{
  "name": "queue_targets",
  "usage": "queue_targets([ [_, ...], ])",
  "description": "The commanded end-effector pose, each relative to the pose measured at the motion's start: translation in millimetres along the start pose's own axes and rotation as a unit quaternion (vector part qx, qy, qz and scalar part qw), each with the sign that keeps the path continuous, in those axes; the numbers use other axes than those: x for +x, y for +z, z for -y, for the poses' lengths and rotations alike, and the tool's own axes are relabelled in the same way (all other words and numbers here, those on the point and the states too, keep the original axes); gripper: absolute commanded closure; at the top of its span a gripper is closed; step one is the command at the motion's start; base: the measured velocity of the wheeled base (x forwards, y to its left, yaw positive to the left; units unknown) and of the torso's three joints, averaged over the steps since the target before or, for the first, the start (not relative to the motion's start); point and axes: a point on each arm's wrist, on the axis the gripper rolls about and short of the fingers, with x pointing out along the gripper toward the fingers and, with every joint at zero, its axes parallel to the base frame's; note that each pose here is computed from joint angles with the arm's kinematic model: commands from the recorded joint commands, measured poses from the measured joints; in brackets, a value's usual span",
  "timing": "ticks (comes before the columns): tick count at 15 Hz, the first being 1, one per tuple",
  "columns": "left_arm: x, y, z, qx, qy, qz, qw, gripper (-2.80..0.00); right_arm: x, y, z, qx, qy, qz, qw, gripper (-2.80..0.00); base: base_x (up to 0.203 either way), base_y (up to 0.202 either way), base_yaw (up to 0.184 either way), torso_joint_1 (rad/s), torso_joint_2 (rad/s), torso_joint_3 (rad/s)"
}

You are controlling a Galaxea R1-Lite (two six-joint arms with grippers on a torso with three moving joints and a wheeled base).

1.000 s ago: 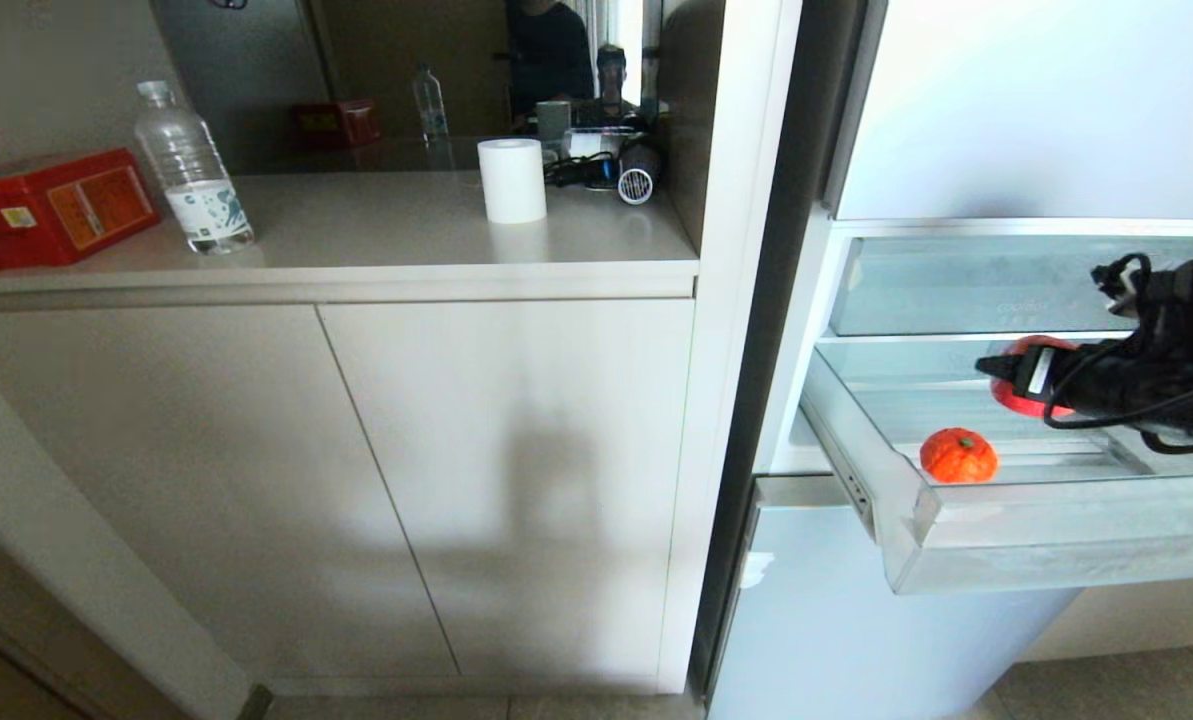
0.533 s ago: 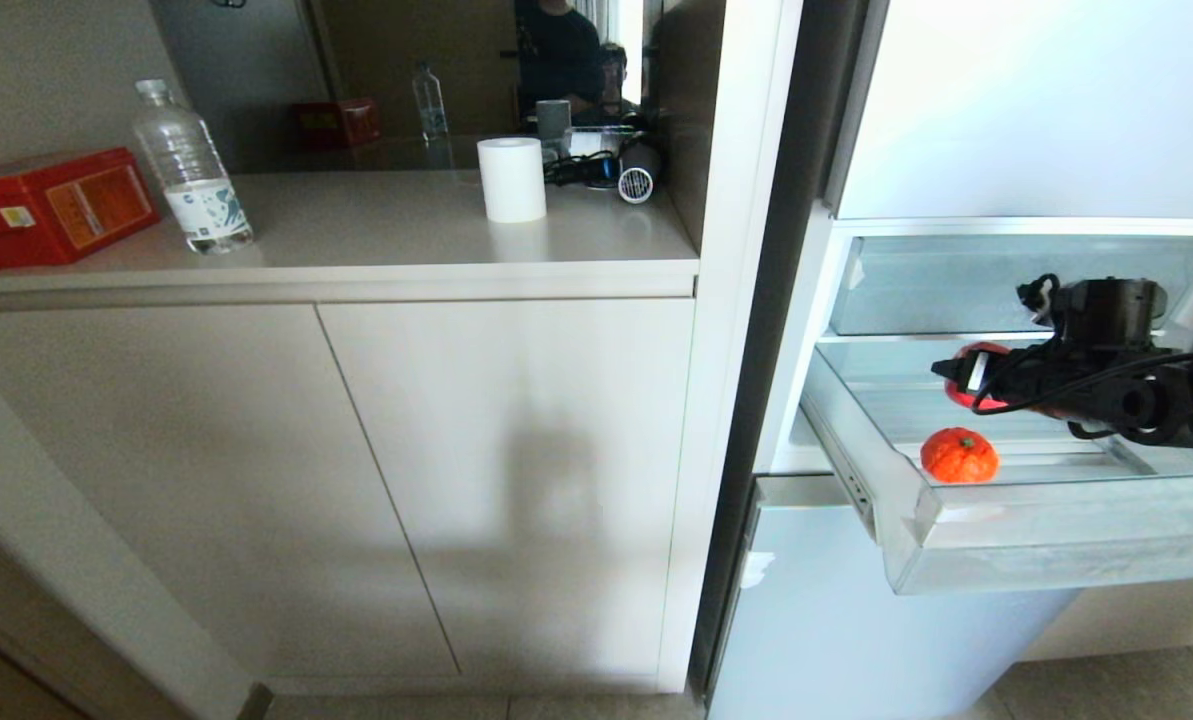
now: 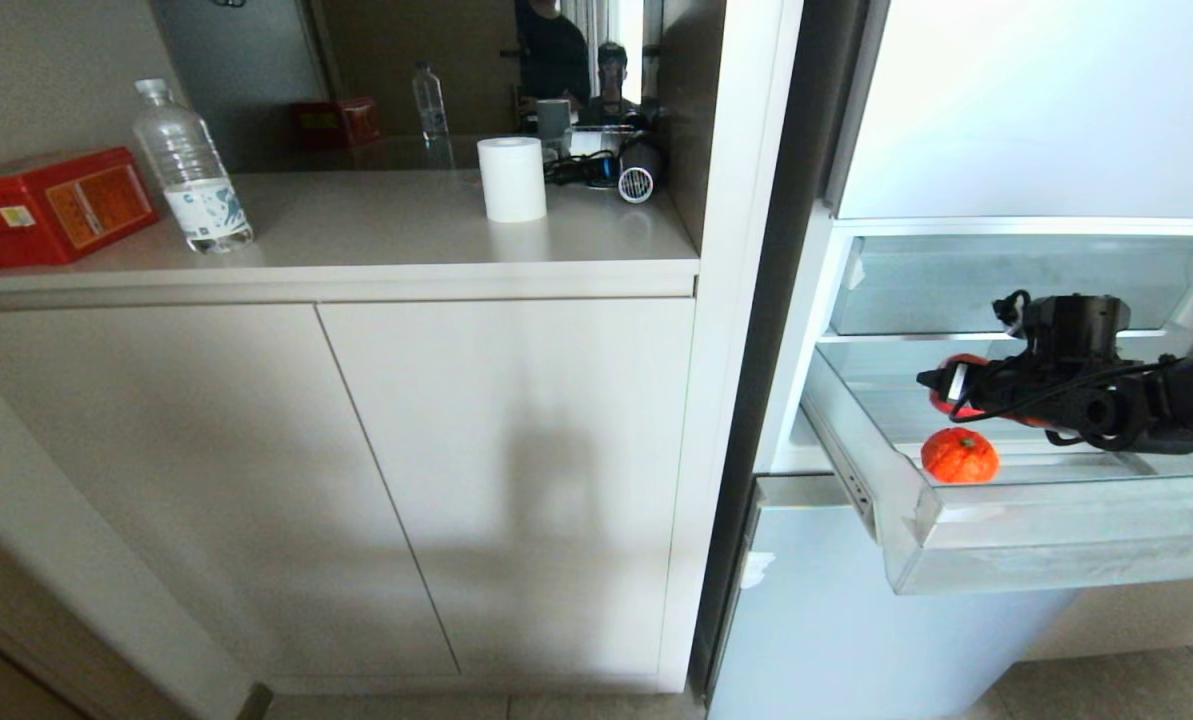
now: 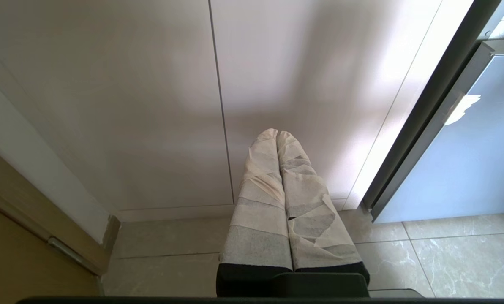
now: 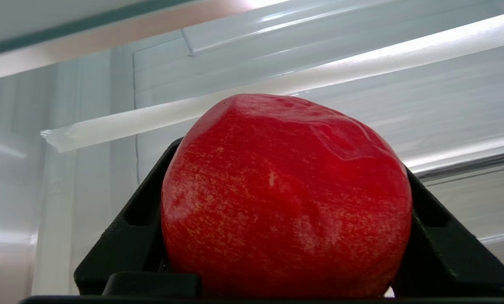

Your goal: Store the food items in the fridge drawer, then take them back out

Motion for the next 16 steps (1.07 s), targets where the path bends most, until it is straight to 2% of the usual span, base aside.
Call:
queue_targets([
  [1, 0.0, -0.1, 0.0, 0.0, 0.0, 0.0, 1.0, 0.0, -5.7, 5.8, -1.0, 0.0, 0.001, 0.008, 1.0, 0.0, 0.0, 0.0, 0.0, 0.0, 0.0, 0.0],
  [5, 0.0, -0.1, 0.0, 0.0, 0.0, 0.0, 1.0, 0.0, -17.6, 6.0, 1.9, 0.007, -0.01, 0.004, 1.0, 0.0, 0.0, 0.0, 0.0, 0.0, 0.0, 0.0],
  [9, 0.0, -0.1, 0.0, 0.0, 0.0, 0.0, 1.0, 0.0, -14.6, 5.6, 29.1, 0.019, -0.097, 0.013, 0.995, 0.0, 0.0, 0.0, 0.0, 0.0, 0.0, 0.0],
  [13, 0.0, -0.1, 0.0, 0.0, 0.0, 0.0, 1.0, 0.0, -7.7, 2.8, 45.9, 0.021, -0.118, 0.011, 0.993, 0.0, 0.0, 0.0, 0.0, 0.0, 0.0, 0.0],
  [14, 0.0, -0.1, 0.0, 0.0, 0.0, 0.0, 1.0, 0.0, -7.1, 2.8, 47.3, 0.021, -0.119, 0.011, 0.993, -2.8, 0.0, 0.0, 0.0, 0.0, 0.0, 0.0],
  [16, 0.0, -0.1, 0.0, 0.0, 0.0, 0.0, 1.0, 0.0, -7.6, 4.3, 51.6, 0.024, -0.123, 0.013, 0.992, -2.8, 0.0, 0.0, 0.0, 0.0, 0.0, 0.0],
])
